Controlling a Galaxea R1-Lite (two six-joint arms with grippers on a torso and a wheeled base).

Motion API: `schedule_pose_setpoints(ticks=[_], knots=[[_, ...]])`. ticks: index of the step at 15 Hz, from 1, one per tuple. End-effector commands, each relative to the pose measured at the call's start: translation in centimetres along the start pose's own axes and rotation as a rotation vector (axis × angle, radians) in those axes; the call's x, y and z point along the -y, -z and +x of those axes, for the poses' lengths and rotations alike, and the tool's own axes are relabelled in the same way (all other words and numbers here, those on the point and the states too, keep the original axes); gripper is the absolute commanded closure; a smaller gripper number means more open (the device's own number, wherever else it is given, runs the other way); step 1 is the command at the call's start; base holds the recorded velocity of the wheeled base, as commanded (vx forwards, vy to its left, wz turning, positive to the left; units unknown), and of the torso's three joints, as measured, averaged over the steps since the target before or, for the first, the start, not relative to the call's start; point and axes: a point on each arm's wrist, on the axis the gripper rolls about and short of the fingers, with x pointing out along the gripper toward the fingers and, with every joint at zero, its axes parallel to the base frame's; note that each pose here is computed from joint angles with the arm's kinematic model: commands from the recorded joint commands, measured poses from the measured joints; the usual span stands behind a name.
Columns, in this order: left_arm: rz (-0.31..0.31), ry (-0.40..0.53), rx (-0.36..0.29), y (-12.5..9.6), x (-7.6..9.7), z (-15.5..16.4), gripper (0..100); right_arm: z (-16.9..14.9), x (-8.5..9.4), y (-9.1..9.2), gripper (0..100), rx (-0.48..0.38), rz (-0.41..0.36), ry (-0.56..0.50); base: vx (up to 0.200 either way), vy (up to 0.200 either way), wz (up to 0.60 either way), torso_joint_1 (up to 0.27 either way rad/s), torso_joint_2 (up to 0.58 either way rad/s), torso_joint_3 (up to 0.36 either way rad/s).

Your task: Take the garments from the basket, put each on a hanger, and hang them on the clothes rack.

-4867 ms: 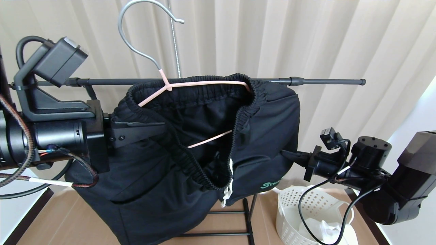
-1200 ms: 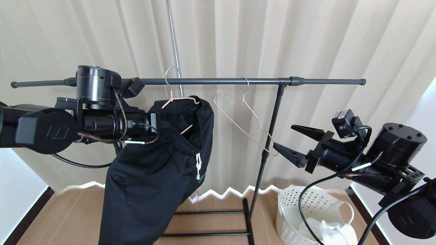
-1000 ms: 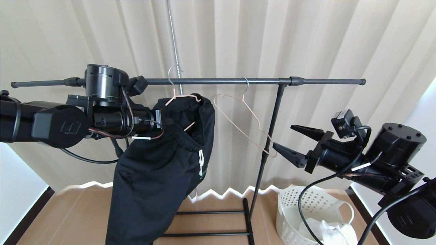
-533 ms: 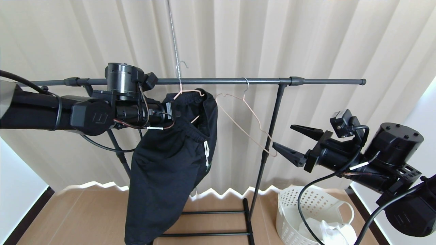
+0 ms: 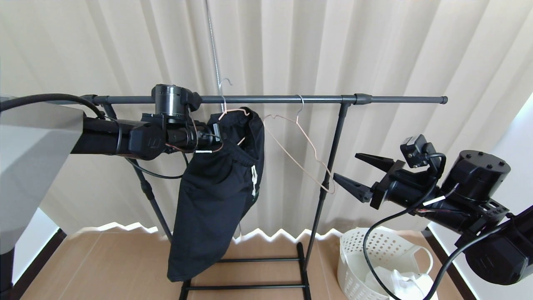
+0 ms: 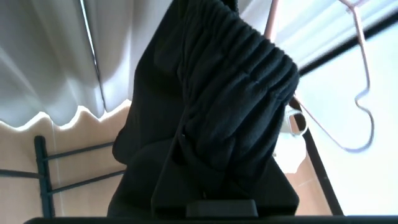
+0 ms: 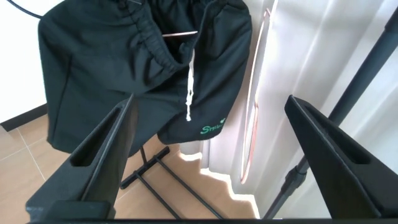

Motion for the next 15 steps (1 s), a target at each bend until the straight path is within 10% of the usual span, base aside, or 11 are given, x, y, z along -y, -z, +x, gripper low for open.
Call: schedule_pose_setpoints(ticks=[1,13,14,15], knots=[[-0.029,-0.016,-0.007,0.7,-0.5,2.2,100,0.2,0.1,0.3,0,-0.009,0.005,-0.001,0.0,0.0,0.0,0.0,0.0,0.0],[-0.071,-0.026,-0.01,1.2,-0.7,3.4,100,0.0,0.0,0.3,0,-0.005,0.001,-0.001,0.0,0.0,0.0,0.0,0.0,0.0],[-0.073,-0.03,-0.013,1.3,-0.9,3.4,0,0.0,0.0,0.2,0,-0.005,0.001,-0.001,0.0,0.0,0.0,0.0,0.0,0.0],[-0.074,-0.031,-0.021,1.5,-0.9,3.4,0,0.0,0.0,0.2,0,-0.005,0.001,-0.001,0.0,0.0,0.0,0.0,0.0,0.0]])
